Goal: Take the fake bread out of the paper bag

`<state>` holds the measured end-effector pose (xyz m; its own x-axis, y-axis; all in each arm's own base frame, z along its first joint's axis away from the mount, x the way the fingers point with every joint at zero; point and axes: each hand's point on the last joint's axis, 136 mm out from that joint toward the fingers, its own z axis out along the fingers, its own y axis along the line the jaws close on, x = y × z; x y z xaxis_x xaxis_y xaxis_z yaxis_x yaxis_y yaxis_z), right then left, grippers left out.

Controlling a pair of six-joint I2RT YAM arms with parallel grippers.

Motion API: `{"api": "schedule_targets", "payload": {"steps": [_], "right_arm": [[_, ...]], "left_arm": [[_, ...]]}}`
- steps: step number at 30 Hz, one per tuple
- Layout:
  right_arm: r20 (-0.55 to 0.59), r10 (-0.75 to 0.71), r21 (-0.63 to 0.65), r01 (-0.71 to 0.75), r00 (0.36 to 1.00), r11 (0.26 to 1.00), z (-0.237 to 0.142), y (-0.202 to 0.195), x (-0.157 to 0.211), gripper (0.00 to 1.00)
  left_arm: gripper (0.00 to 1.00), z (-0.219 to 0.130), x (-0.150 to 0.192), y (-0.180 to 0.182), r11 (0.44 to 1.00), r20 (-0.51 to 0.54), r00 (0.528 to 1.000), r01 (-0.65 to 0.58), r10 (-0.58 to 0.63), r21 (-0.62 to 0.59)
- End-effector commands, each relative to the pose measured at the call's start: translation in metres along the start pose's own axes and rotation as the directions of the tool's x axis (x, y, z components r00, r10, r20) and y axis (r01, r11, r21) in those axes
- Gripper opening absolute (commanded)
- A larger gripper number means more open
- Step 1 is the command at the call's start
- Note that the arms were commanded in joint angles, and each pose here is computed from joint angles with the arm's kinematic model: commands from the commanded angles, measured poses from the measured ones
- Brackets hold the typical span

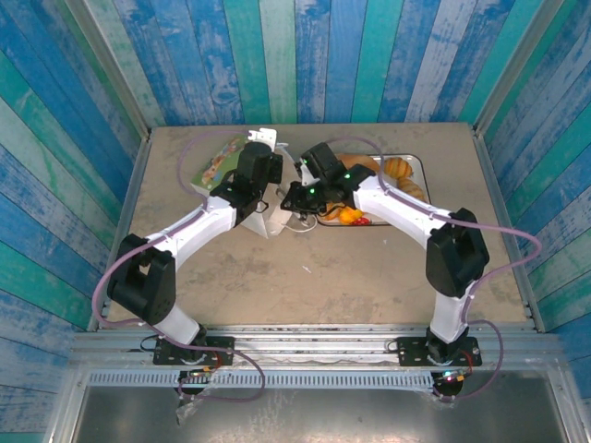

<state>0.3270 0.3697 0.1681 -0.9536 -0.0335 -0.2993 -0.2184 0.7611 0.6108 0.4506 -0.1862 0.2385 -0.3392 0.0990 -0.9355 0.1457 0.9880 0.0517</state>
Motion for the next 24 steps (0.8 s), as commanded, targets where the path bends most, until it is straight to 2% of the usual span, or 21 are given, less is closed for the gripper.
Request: {"api": "schedule_targets", "payload": {"steps": [1, 8, 15, 24], "right_arm": [[0.012, -0.039, 0.009, 0.039, 0.999, 0.999, -0.022, 0.004, 0.008, 0.01], [-0.040, -0.031, -0.028, 0.030, 0.999, 0.999, -0.036, 0.004, 0.031, 0.01], [-0.074, -0.022, 0.005, 0.023, 0.997, 1.000, -0.056, -0.009, 0.052, 0.01], [-0.028, 0.011, 0.029, -0.010, 1.000, 1.000, -0.095, -0.025, 0.067, 0.01]], "left_arm": [[0.00, -0.001, -0.018, 0.005, 0.999, 0.053, 0.998, 0.041, -0.039, -0.028], [0.00, -0.002, -0.021, 0.009, 0.998, 0.062, 0.997, 0.050, -0.047, -0.049], [0.00, -0.001, -0.022, 0.011, 0.996, 0.066, 0.996, 0.061, -0.056, -0.067], [0.01, 0.001, -0.018, 0.016, 0.993, 0.061, 0.996, 0.069, -0.063, -0.095]]}}
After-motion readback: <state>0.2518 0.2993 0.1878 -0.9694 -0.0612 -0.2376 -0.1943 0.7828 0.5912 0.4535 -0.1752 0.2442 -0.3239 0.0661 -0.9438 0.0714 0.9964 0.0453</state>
